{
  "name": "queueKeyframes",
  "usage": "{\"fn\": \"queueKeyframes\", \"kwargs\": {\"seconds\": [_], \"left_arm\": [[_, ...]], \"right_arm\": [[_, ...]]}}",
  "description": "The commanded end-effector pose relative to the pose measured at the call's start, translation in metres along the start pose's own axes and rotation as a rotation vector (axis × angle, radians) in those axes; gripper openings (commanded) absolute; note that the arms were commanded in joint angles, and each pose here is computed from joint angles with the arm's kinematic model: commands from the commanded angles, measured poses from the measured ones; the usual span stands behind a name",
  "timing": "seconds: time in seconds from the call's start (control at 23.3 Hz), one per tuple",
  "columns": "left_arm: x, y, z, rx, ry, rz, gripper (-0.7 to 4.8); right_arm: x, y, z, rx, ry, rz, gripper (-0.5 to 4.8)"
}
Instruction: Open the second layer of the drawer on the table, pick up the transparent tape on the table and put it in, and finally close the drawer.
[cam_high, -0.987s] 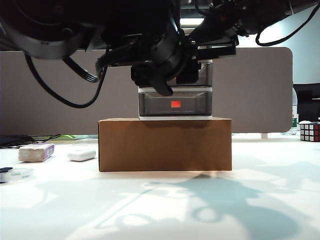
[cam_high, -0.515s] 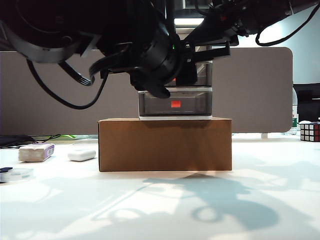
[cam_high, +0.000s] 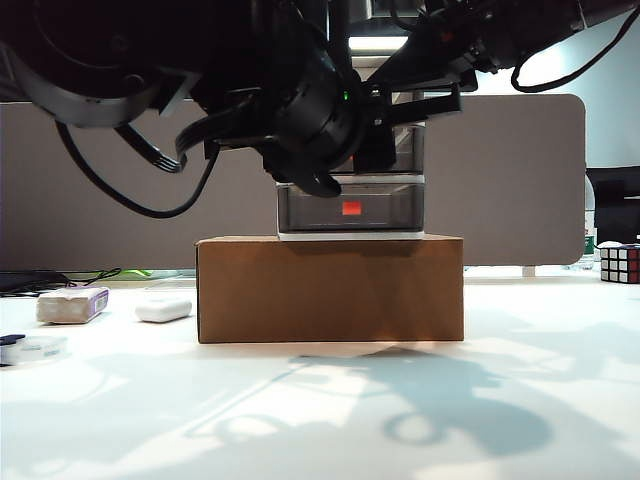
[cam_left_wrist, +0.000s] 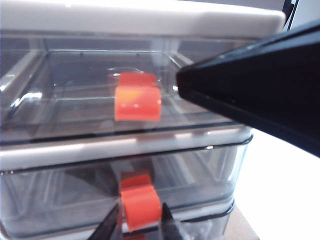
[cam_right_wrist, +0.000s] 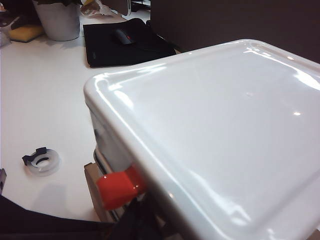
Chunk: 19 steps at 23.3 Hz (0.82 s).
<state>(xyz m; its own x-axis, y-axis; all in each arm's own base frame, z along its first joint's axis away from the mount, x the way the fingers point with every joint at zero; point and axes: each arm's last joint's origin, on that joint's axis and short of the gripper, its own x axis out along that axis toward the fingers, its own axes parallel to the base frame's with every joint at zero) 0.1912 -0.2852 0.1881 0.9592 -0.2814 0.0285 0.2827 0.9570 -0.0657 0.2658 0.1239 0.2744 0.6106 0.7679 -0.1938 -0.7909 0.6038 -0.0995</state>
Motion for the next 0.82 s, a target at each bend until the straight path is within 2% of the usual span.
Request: {"fn": "queueKeyframes", "kwargs": {"seconds": [0.04,0.17,0.51,0.64,0.82], "left_arm": [[0.0014,-0.0016,0.005,-0.021,-0.019,-0.01,0.89],[0.0031,0.0004,0.0051,-0.043,-0.019,-0.003,0.88],[0.0055,0.0032,0.0046,-0.04,-0.014,0.002,0.78],[0.0054,0.0028,0.0045,-0.04,-0.013,-0.008,-0.07],[0.0054,0.0025,0.0045,-0.04,-0.013,-0.019,-0.06]], "right_arm": [[-0.0007,-0.0006,0.0044,-0.008,-0.022,-0.008,-0.05],[-0.0007,-0.0006,0.0043,-0.008,-0.021,-0.008,-0.05],[-0.0007,-0.0006,0.0041,-0.007,-0.019,-0.008,-0.05],[-0.0007,-0.0006,0.0041,-0.007,-0.019,-0.008,-0.05],[-0.0007,-0.0006,0.0042,-0.008,-0.02,-0.009,-0.05]]}}
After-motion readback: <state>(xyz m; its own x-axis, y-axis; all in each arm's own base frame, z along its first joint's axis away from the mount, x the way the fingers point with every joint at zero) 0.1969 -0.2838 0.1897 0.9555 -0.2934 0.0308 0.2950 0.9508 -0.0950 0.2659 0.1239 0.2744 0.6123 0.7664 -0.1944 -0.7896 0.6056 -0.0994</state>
